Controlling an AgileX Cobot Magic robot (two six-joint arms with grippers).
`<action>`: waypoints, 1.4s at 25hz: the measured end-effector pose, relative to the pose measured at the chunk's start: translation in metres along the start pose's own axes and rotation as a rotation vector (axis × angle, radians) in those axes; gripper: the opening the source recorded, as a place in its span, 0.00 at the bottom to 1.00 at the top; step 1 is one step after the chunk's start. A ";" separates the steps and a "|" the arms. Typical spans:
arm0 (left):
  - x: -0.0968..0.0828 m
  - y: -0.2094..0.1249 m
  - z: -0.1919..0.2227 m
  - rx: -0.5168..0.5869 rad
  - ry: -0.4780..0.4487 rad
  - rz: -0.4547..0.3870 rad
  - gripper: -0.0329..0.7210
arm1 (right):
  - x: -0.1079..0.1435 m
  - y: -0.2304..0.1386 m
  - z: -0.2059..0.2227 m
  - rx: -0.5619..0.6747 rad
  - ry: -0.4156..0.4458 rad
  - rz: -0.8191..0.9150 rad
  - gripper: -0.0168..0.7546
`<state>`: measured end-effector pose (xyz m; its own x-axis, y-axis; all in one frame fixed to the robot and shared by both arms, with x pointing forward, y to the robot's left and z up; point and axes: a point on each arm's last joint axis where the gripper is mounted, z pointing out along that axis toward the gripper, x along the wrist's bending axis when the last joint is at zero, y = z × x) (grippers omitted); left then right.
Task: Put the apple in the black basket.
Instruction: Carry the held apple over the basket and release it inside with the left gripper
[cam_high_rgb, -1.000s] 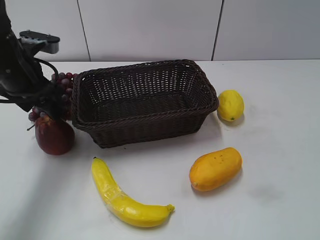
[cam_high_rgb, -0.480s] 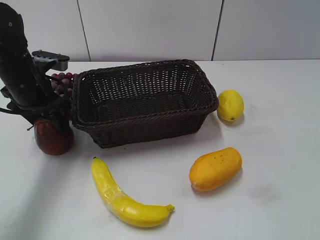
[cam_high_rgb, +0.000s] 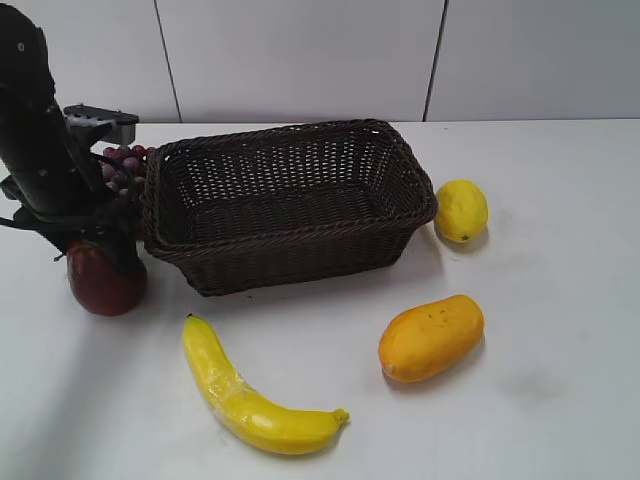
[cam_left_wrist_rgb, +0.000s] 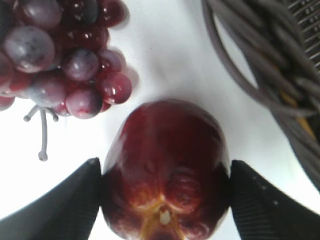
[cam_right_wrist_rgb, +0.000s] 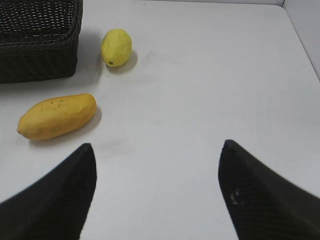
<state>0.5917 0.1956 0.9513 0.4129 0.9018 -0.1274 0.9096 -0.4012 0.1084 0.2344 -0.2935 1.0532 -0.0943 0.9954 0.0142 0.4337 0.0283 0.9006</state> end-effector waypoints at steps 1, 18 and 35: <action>-0.001 -0.001 -0.003 -0.002 0.000 0.001 0.80 | 0.000 0.000 0.000 0.000 0.000 0.000 0.76; -0.060 0.053 -0.164 -0.390 0.150 0.252 0.79 | 0.000 0.000 0.000 0.000 0.000 0.000 0.76; -0.116 0.123 -0.011 -0.244 0.081 0.384 0.79 | 0.000 0.000 0.000 0.000 0.000 0.000 0.76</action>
<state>0.6553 0.0435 0.9899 0.7041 0.7088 0.0435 0.6499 -0.6678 0.3630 0.2344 -0.2935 1.0532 -0.0943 0.9954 0.0142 0.4337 0.0283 0.9006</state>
